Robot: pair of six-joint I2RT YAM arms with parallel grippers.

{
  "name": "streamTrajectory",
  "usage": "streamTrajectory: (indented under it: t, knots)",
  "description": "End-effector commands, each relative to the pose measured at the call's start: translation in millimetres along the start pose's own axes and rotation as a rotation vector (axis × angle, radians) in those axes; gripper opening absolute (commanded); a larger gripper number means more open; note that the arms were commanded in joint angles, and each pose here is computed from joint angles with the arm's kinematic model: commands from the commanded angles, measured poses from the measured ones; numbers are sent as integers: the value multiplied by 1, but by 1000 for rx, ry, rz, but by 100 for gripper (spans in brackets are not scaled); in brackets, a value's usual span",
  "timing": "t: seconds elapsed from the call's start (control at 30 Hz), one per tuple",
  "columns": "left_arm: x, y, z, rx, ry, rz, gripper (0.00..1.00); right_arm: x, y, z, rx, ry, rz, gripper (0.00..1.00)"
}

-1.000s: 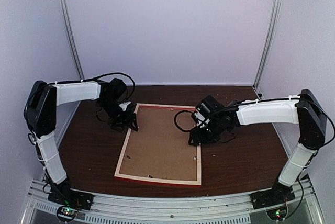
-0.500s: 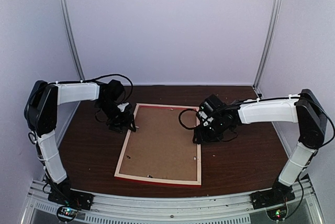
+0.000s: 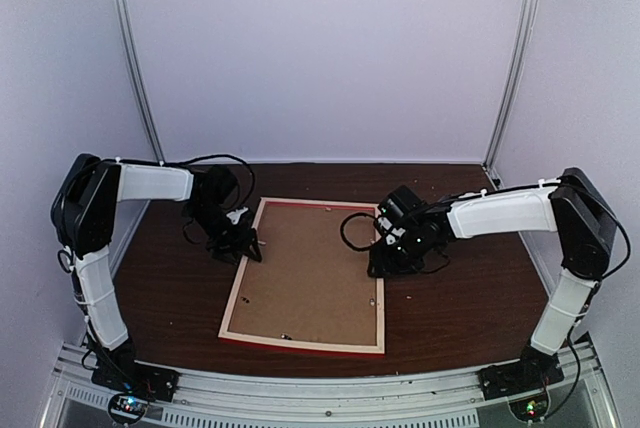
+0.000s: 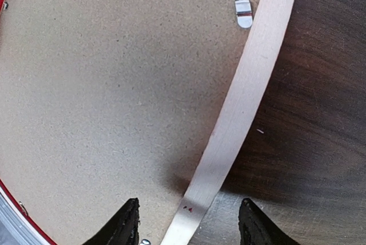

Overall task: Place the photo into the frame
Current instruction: Adjust the photo frame at the center of the board.

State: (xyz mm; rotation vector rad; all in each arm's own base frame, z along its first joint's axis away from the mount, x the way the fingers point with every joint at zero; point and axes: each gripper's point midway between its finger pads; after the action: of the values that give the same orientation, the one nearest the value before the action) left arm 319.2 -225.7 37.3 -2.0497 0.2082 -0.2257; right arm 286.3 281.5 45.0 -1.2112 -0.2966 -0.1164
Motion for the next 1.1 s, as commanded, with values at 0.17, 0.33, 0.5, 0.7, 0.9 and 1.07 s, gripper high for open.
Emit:
streamTrajectory:
  t: [0.17,0.33,0.5,0.7,0.9,1.07]
  knots:
    - [-8,13,-15,-72,20,-3,54,5,11,-6,-7,18,-1,58]
    - [-20,20,-35,-77,41,6,53,6,11,-19,-59,33,-3,56]
    - [-26,20,-48,-62,60,-5,53,6,6,-37,-142,39,-16,53]
    - [-21,4,-45,18,90,-60,60,4,-3,-61,-264,35,-42,39]
    - [-13,-26,-28,187,145,-122,69,-2,-5,-75,-320,45,-53,27]
    - [-1,-62,-19,328,170,-205,76,-9,-9,-81,-322,79,-67,17]
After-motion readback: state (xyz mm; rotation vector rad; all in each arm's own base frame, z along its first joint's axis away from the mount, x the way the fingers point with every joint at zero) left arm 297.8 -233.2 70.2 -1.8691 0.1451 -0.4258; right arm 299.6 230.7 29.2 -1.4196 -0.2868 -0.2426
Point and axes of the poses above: each gripper's point midway between its finger pads, its own y axis out along the fingers, its own z axis along the line the jaws close on, x = y × z, and after that the axes turned 5 degrees about y, right-handed
